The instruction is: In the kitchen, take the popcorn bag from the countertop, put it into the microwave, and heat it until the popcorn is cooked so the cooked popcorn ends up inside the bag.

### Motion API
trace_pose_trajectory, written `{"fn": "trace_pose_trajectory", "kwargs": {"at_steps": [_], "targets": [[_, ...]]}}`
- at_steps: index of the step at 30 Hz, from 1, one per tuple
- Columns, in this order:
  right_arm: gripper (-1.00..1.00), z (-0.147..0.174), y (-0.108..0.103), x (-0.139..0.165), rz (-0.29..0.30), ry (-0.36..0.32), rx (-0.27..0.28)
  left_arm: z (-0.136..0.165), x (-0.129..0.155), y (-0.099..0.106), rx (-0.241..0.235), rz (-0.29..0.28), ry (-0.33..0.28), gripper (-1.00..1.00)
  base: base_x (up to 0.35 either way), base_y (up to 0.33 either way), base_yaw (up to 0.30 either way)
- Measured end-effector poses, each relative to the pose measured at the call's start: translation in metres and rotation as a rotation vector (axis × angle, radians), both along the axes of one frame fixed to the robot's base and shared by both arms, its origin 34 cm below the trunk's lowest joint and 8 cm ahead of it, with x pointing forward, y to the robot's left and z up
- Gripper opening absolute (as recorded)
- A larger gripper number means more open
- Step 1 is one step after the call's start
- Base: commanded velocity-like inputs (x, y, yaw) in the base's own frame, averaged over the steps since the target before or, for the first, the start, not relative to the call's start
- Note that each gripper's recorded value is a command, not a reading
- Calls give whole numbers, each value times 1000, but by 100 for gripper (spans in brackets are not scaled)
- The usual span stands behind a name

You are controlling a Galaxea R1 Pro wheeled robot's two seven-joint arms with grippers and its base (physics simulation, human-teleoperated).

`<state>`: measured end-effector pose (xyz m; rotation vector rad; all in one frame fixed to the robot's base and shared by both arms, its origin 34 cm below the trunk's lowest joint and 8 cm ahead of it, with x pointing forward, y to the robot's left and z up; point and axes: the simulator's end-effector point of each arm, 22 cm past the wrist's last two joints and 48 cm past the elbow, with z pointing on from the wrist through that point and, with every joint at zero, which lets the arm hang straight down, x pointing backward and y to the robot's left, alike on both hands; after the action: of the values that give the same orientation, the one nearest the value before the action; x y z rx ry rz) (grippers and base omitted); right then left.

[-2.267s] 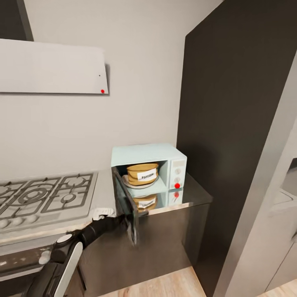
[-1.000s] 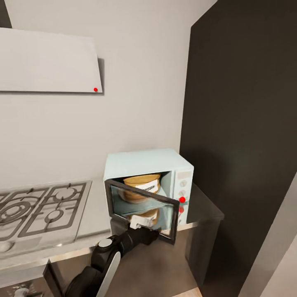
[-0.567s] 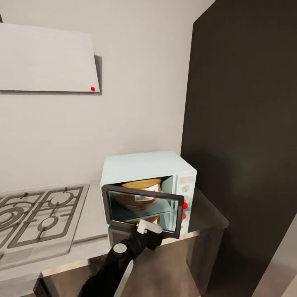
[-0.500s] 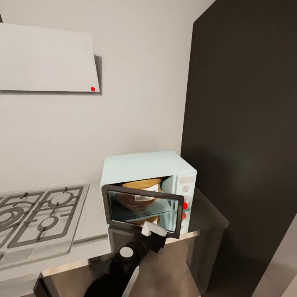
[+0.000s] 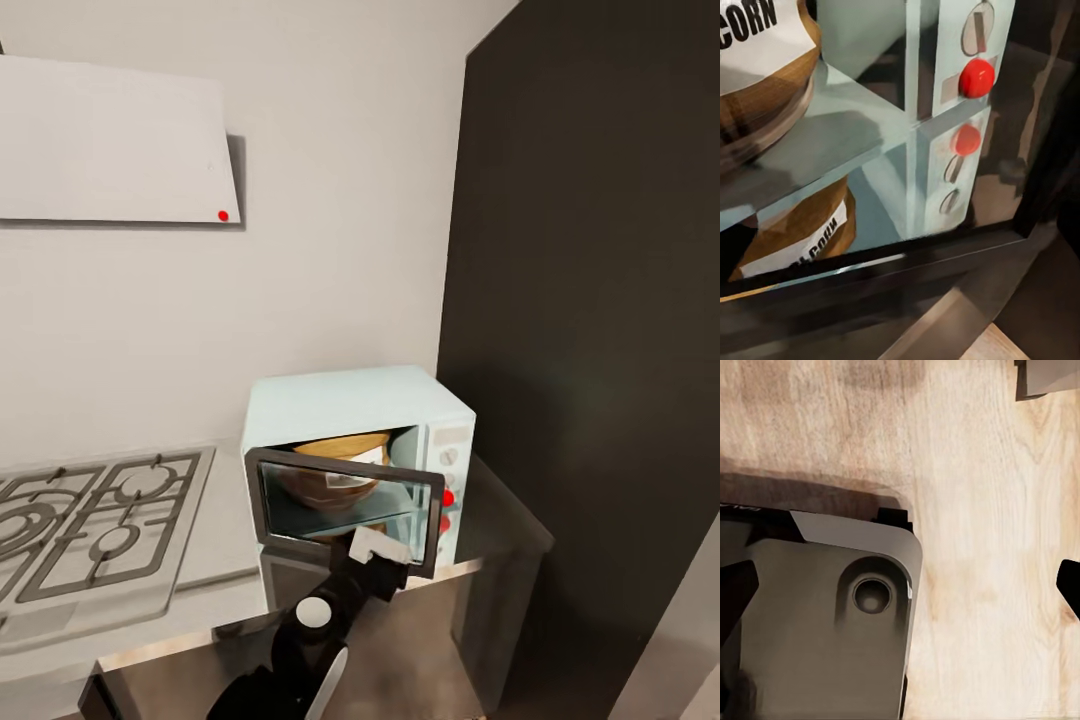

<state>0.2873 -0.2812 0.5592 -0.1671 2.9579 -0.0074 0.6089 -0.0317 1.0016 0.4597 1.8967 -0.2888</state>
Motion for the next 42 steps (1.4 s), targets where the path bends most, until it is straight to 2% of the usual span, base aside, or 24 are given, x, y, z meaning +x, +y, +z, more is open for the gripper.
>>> {"fn": "trace_pose_trajectory", "kwargs": {"at_steps": [5, 8, 12, 15, 20, 23, 25, 30, 33, 37, 42], "targets": [[100, 0, 0, -1, 0, 3, 0, 1, 0, 0, 0, 0, -3, 100, 0, 0, -230], [100, 0, 0, -1, 0, 3, 0, 13, 4, -3, -35, 1, -53, 100, 0, 0, -241], [100, 0, 0, -1, -1, 3, 0, 15, 5, -3, -41, 2, -65, 100, 0, 0, -242], [100, 0, 0, -1, -1, 3, 0, 16, 6, 1, -33, 17, -69, 100, 0, 0, -103], [100, 0, 0, -1, 1, 4, -1, 17, 19, 32, 10, 155, -91, 100, 0, 0, -12], [100, 0, -1, -1, 1, 5, -2, 18, 22, 42, 20, 194, -96, 100, 0, 0, 0], [100, 0, -1, -1, 1, 5, -2, 20, 24, 44, 23, 205, -101, 100, 0, 0, 0], [100, 0, -1, -1, 1, 5, -2, 55, 50, 48, 25, 221, -168, 100, 0, 0, 0], [100, 0, -1, -1, 1, 5, -2, 66, 62, 48, 33, 220, -188, 100, 0, 0, 0], [100, 0, -1, -1, 1, 5, -2, 67, 78, 49, 63, 222, -194, 100, 0, 0, 0], [100, 0, 0, -1, 1, 5, -1, 69, 84, 54, 62, 233, -193, 100, 0, 0, 0]]}}
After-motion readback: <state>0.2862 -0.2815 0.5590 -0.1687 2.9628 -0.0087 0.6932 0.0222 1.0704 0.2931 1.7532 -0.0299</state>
